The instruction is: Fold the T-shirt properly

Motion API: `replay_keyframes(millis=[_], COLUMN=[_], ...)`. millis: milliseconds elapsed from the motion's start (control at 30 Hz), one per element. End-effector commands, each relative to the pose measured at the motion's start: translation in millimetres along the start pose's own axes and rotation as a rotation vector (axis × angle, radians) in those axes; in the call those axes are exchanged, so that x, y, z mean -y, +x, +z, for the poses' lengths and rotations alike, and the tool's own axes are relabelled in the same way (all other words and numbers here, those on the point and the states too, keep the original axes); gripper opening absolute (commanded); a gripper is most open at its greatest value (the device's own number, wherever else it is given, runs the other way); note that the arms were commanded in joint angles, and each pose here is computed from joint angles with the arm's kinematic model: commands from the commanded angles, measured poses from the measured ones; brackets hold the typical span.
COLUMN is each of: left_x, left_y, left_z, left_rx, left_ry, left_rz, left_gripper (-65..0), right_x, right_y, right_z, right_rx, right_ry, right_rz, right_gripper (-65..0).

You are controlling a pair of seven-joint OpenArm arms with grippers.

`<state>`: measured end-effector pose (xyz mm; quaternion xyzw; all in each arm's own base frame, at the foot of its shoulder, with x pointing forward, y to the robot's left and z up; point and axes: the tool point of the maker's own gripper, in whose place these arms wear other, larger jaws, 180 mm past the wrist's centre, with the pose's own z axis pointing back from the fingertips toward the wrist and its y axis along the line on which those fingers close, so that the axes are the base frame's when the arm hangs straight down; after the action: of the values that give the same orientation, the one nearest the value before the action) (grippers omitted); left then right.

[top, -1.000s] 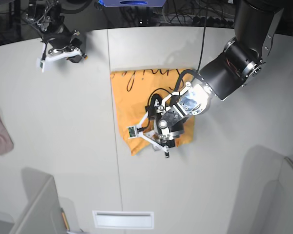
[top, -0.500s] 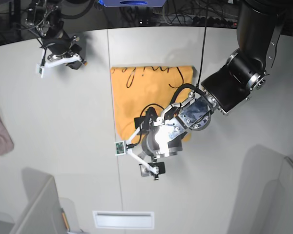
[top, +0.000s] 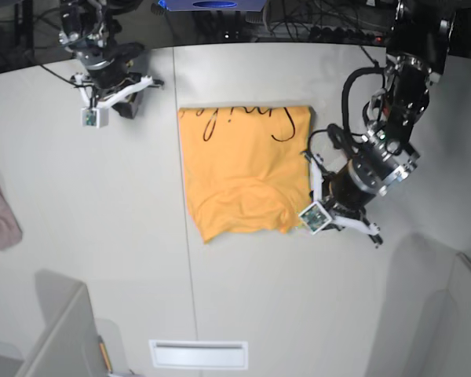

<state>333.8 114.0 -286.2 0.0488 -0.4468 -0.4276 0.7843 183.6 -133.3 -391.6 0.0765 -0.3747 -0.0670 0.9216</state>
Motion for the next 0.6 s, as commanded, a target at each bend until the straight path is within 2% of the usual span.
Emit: replay_keyframes(millis=[0, 200, 267, 333, 467, 567], left_x=[-2, 41, 54, 69, 96, 116], left_y=[-12, -48, -52, -57, -80, -103], left_z=[6, 48, 67, 83, 105, 118], left_rx=[0.004, 0.210, 0.290, 0.355, 0.395, 0.368], left_ry=[0.010, -0.050, -0.062, -0.080, -0.111, -0.134], left_rz=[0.011, 0.132, 0.177, 0.233, 0.335, 0.402], left_gripper=[-65.0, -65.0, -65.0, -65.0, -65.0, -65.0], right_x=[-4, -8, -8, -19, -46, -55], right_y=[8, -6, -8, -12, -26, -38], right_z=[5, 27, 37, 47, 78, 100], right_rx=[0.053, 0.142, 0.182, 0.228, 0.325, 0.348], right_ry=[0.008, 0.010, -0.002, 0.009, 0.068, 0.104], right_rz=[0.043, 0.092, 0.151, 0.260, 0.471, 0.505], right_gripper=[-65.0, -65.0, -65.0, -65.0, -65.0, -65.0])
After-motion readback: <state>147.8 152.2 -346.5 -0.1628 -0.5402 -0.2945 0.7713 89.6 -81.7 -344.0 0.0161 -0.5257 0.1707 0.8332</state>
